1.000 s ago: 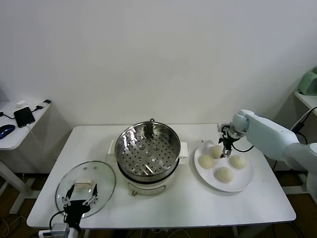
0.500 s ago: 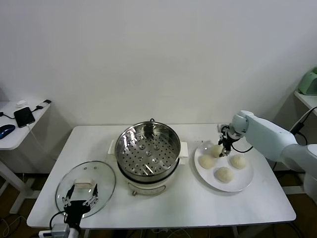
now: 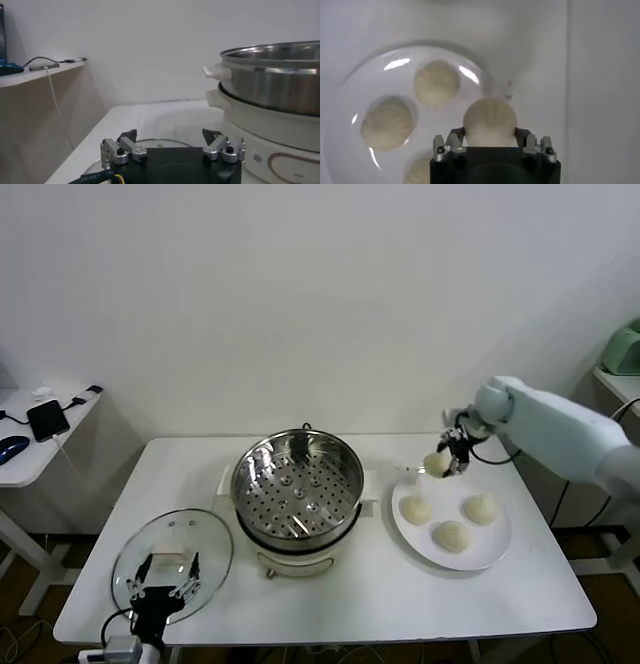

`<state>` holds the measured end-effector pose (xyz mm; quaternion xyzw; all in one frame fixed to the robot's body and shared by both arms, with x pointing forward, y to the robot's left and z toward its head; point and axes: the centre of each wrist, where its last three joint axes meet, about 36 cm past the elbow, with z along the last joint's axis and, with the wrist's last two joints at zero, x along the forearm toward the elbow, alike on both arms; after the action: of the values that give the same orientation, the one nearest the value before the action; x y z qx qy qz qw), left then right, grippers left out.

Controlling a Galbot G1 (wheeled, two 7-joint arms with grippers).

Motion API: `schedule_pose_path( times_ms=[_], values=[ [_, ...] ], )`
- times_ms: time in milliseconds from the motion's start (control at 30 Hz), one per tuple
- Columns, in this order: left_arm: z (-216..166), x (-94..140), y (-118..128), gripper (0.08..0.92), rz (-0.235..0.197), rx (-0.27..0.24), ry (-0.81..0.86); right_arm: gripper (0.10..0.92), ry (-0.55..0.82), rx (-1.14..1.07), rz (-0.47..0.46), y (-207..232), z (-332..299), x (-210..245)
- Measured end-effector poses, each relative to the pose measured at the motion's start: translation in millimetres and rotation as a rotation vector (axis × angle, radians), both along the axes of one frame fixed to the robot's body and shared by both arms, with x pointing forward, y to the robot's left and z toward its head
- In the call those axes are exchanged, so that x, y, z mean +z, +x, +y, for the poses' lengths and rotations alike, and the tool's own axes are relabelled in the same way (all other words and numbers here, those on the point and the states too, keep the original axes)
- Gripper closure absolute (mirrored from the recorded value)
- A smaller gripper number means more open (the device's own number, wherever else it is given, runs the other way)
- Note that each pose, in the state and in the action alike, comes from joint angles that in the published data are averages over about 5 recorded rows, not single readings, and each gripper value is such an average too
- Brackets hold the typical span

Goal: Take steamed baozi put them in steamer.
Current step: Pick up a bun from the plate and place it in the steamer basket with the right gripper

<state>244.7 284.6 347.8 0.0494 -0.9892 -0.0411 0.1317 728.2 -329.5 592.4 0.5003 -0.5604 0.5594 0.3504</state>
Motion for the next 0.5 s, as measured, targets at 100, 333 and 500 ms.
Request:
schedule_pose_path(
  times_ms=[100,333,500],
  values=[
    [-1.1,2.4,-0.7,0.177,-0.004,-0.001,-0.001,0.352,0.025,0.114,-0.044,-1.3,30.8,50.5],
    [-2.3,4.6,-1.4,0.177,-0.009,-0.004,-0.003,0.356,0.035,0.454,-0.112,-26.3,124.2,141.2],
    [-2.2,6.9,-0.8,0.177,-0.018,-0.003,-0.006,0.354,-0.019,0.734,-0.133,-44.2,189.3,158.4]
  ],
)
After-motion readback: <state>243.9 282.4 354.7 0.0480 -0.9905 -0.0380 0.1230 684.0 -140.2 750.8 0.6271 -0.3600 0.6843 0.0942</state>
